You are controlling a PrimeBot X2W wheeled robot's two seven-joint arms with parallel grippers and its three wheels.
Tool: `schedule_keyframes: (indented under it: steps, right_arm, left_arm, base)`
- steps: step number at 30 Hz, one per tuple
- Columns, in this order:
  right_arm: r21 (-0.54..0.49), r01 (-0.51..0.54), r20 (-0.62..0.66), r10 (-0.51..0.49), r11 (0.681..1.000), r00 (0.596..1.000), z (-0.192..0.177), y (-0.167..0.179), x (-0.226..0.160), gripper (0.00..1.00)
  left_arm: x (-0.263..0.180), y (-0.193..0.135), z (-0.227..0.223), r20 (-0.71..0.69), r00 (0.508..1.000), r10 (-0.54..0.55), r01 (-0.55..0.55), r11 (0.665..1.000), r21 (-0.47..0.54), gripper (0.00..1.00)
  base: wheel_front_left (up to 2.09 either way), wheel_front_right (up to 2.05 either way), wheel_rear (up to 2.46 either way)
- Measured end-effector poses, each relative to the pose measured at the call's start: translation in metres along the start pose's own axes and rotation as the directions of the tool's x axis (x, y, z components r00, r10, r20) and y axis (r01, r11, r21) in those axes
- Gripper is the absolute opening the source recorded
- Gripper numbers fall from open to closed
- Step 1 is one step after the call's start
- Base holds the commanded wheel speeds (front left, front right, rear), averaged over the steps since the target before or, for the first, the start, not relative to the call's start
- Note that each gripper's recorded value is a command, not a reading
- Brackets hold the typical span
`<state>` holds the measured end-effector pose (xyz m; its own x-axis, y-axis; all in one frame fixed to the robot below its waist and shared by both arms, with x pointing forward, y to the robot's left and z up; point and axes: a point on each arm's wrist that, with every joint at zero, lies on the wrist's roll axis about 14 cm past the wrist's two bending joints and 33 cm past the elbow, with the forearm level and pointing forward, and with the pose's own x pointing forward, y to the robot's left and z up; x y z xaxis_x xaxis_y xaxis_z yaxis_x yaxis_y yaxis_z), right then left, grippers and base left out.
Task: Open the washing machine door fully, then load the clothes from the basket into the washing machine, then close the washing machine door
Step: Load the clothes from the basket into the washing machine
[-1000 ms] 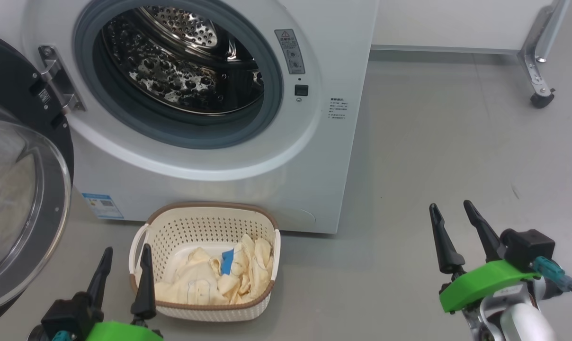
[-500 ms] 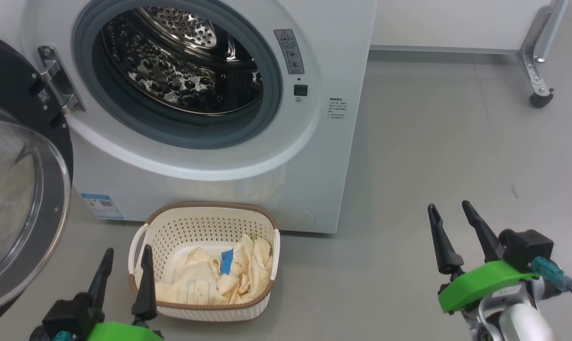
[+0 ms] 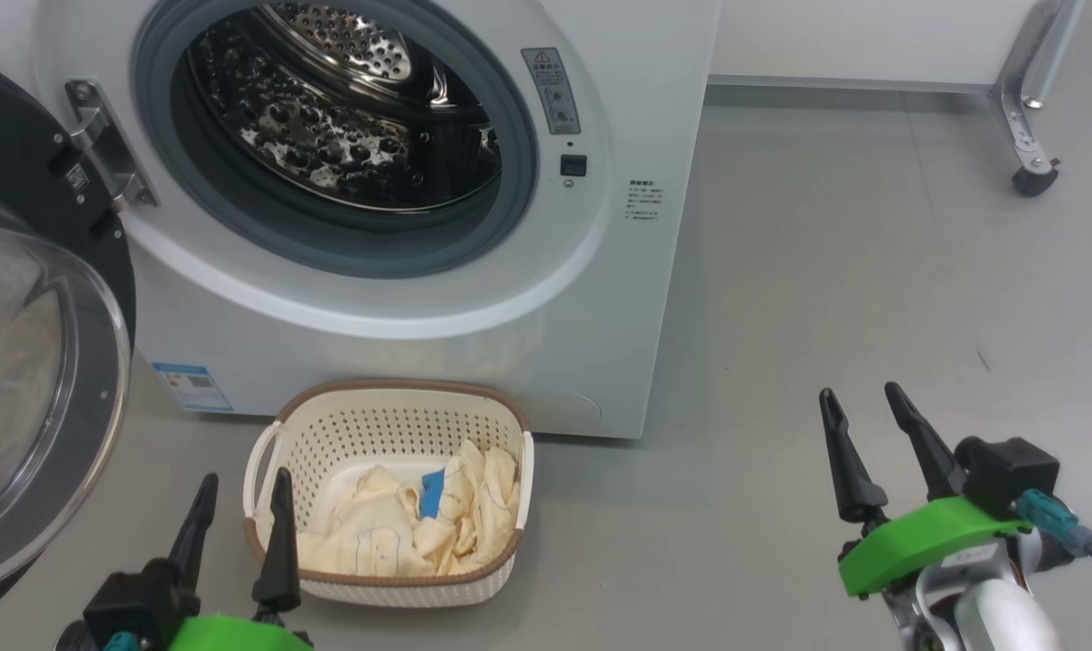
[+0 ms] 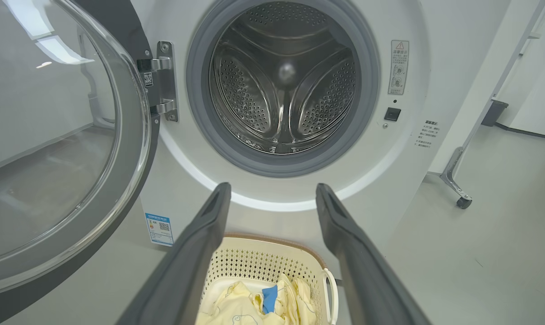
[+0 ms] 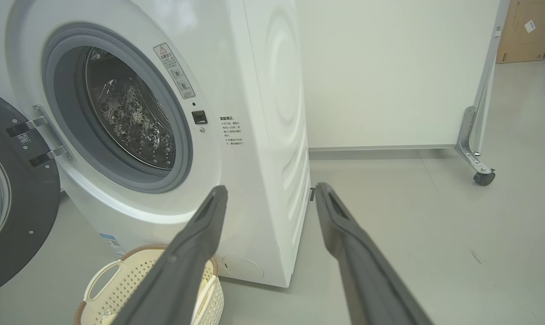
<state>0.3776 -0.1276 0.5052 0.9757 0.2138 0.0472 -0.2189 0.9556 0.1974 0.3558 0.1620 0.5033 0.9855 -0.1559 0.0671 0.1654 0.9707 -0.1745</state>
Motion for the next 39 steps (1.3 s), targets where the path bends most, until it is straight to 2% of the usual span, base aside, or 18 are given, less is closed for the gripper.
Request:
schedule_keyframes:
  steps: [16,23,29,36,39]
  right_arm:
    - [0.0,0.006,-0.031,-0.006,1.0,0.999,-0.011,-0.004,0.007,1.0]
    - [-0.002,0.017,-0.07,-0.017,1.0,0.997,-0.027,-0.013,0.022,1.0]
    - [-0.008,0.037,-0.106,-0.038,0.999,0.994,-0.043,-0.026,0.037,1.0]
    - [-0.014,0.06,-0.177,-0.061,0.998,0.982,-0.076,-0.043,0.055,1.0]
    - [-0.017,0.073,-0.195,-0.074,0.997,0.978,-0.088,-0.051,0.063,1.0]
  left_arm:
    - [0.005,0.002,-0.016,-0.047,0.999,0.008,-0.009,1.0,-0.013,1.0]
    - [0.028,0.003,-0.036,-0.098,0.995,-0.002,0.0,1.0,-0.02,1.0]
    - [0.052,0.004,-0.064,-0.166,0.986,-0.008,0.001,0.999,-0.043,1.0]
    - [0.087,0.006,-0.121,-0.301,0.952,-0.051,0.035,0.998,-0.058,1.0]
    - [0.103,0.016,-0.146,-0.351,0.936,-0.029,-0.002,0.996,-0.087,1.0]
  base:
    - [0.0,0.0,0.0]
    - [0.0,0.0,0.0]
    - [0.0,0.0,0.0]
    - [0.0,0.0,0.0]
    - [0.0,0.0,0.0]
